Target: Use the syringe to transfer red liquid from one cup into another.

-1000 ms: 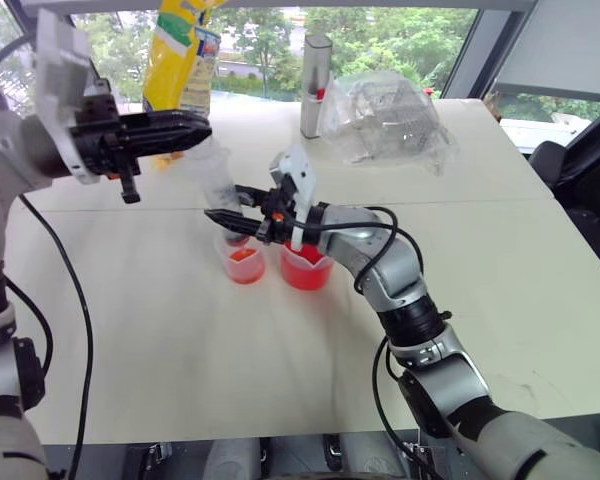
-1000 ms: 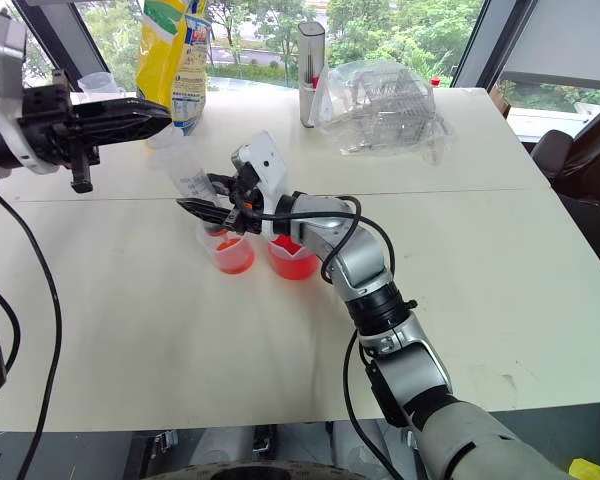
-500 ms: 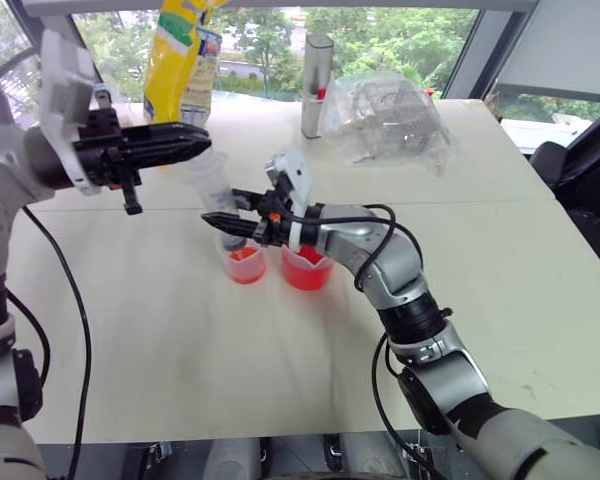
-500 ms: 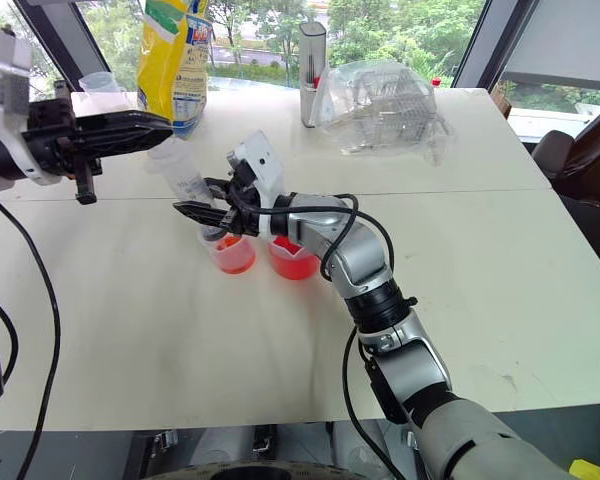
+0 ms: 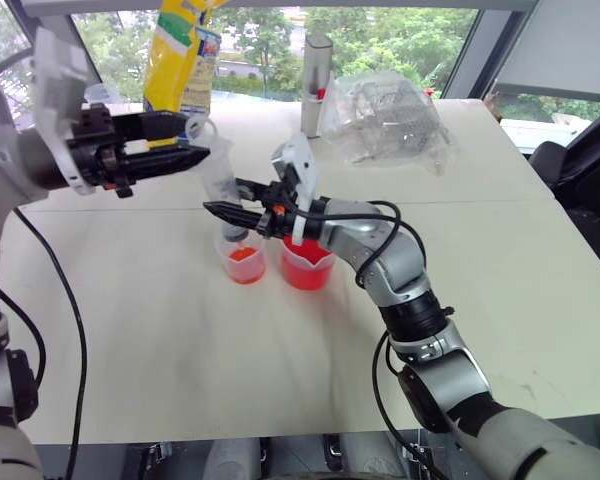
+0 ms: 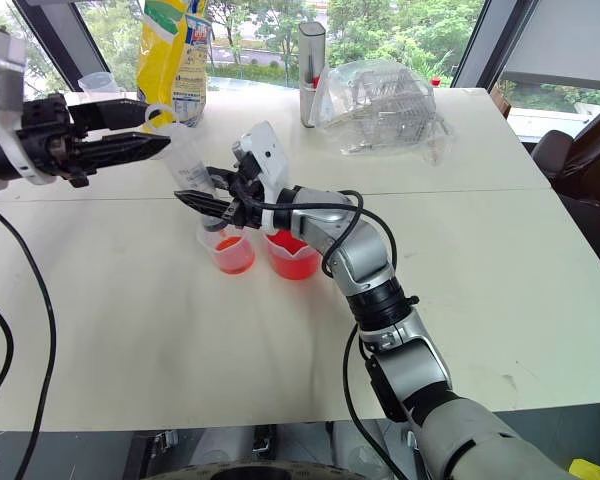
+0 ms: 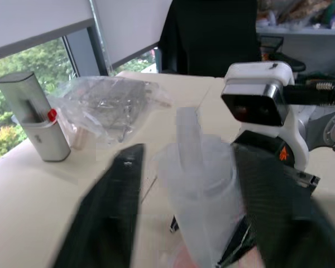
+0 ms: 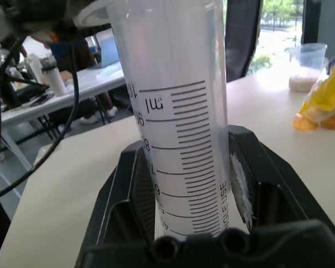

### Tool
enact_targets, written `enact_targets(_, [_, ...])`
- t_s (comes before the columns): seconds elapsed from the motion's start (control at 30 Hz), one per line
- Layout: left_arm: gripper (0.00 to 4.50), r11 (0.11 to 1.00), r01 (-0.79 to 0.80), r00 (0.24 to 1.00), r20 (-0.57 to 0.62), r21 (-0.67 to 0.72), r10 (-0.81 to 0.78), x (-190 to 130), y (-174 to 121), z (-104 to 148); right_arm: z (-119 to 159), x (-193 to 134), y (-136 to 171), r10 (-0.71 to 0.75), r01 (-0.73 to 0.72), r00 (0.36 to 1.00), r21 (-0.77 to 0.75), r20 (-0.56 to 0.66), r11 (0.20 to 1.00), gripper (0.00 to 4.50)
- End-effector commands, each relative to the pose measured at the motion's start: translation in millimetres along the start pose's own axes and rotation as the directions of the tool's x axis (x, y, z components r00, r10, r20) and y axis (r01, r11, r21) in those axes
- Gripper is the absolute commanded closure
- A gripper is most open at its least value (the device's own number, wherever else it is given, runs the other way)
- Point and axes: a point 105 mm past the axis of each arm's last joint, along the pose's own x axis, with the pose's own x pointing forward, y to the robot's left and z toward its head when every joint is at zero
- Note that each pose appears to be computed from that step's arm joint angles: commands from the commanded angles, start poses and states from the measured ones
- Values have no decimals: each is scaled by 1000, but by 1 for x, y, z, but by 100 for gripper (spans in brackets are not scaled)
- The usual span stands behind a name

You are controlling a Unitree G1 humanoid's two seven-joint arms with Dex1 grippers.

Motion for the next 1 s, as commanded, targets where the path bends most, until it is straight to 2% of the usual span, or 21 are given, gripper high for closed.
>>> enact_targets(0.03, [2, 999, -47, 998, 34, -22, 48, -3, 8, 7, 37, 3, 13, 56, -46, 990, -83, 131, 996, 295])
enact_targets(0.2, [2, 994, -107, 991, 79, -29, 109, -20, 19, 23, 37, 3, 12, 50, -41, 990, -76, 134, 996, 295])
enact_targets(0.4, [2, 993, -112, 992, 56, -41, 114, -27, 14, 12, 36, 2, 10, 41, -34, 990, -59, 132, 998, 295])
enact_targets(0.63, [2, 989, -116, 984, 125, -95, 128, -37, 9, 13, 57, -9, -1, 16, -10, 990, -44, 139, 999, 295])
enact_targets(0.83, [2, 992, -96, 993, 63, -78, 101, -29, 0, -7, 82, -19, -12, -20, 27, 991, -45, 136, 999, 295])
enact_targets(0.9, [2, 995, -71, 997, 29, -70, 74, -21, -5, -20, 92, -32, -28, -102, 106, 992, -53, 67, 993, 295])
enact_targets(1.0, [2, 996, -41, 999, 13, -77, 42, -14, -13, -33, 93, -52, -48, -211, 211, 976, -4, -60, 977, 295])
